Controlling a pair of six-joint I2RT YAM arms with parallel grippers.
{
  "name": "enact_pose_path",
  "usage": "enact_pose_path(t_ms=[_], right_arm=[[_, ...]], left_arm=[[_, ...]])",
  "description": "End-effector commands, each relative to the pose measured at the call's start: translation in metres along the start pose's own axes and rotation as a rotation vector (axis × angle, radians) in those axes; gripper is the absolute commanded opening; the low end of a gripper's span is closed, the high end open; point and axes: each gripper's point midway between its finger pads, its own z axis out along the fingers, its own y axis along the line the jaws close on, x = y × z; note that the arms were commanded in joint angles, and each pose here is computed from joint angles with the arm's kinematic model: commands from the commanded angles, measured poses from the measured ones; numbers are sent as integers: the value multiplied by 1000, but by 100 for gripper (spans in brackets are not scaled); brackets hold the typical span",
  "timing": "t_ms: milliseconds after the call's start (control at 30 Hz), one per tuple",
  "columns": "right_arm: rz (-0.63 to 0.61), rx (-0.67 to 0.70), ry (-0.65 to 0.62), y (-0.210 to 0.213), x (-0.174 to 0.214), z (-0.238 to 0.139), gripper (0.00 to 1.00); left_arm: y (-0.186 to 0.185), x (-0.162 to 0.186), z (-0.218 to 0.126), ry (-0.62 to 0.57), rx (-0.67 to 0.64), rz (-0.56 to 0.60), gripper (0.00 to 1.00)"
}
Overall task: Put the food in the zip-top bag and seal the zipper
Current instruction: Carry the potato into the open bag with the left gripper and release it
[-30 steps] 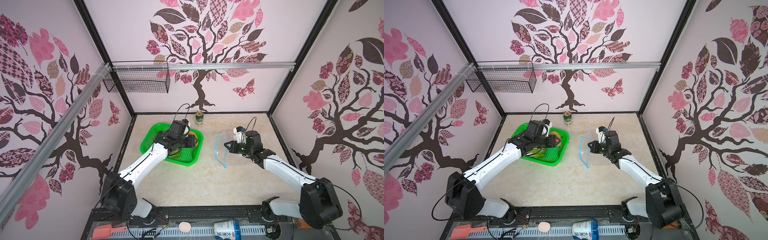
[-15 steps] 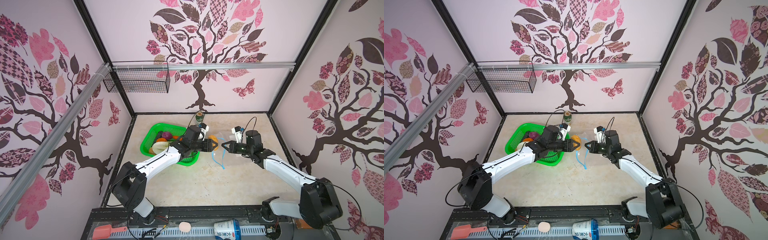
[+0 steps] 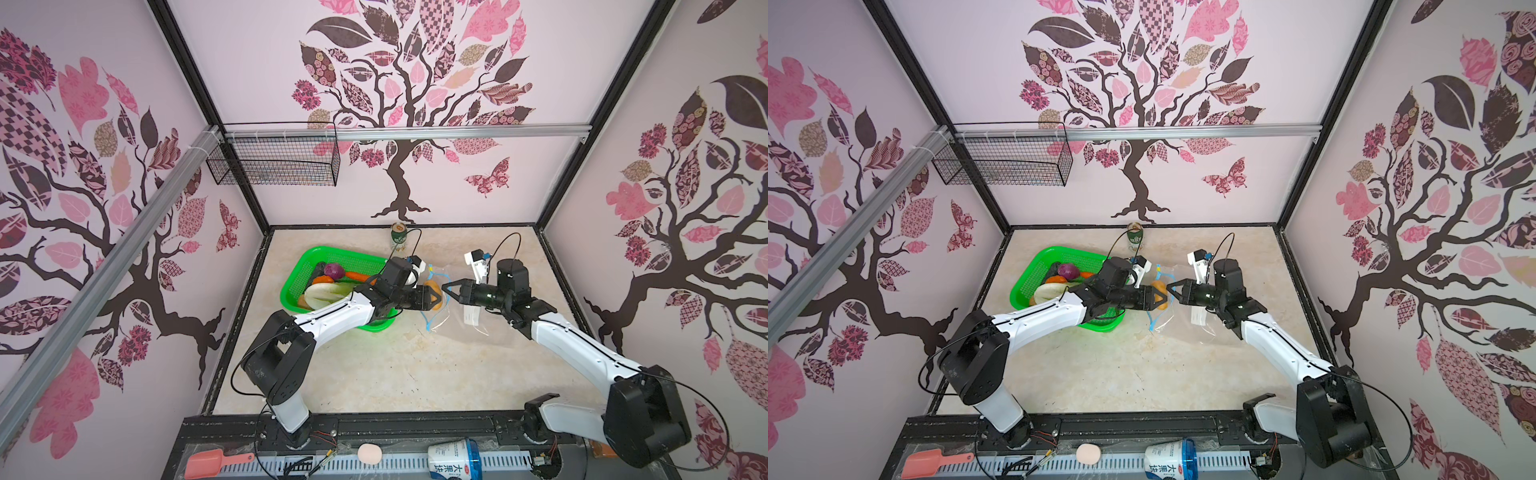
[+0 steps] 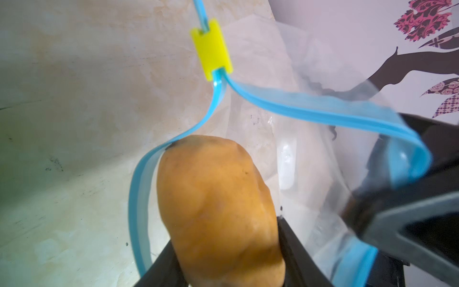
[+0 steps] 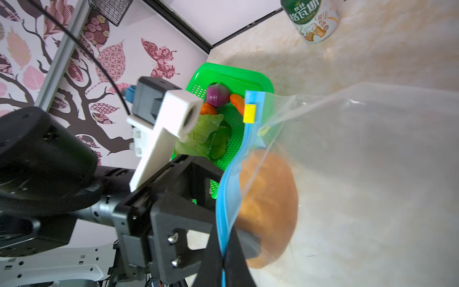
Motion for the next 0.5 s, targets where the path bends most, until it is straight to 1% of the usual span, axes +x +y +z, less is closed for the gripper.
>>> enact_pose_path(t_ms=[0, 133, 267, 333, 367, 467], right_arm=[[-7, -70, 9, 12, -2, 1, 0], [-6, -67, 20, 7, 1, 5, 0], [-8, -12, 30, -8, 5, 9, 0], [-10, 7, 38, -12, 6, 11, 0], [-12, 8, 38, -13, 6, 11, 0], [-14, 13, 35, -13, 5, 11, 0]], left_arm=[[-14, -12, 5, -8, 16, 27, 49], [-15, -11, 12, 25, 19, 18, 51], [-24, -7, 18, 71, 67, 15, 52], [-22, -4, 20, 91, 52, 17, 53], [-20, -4, 20, 93, 39, 18, 55], [-12, -3, 20, 90, -2, 14, 68]])
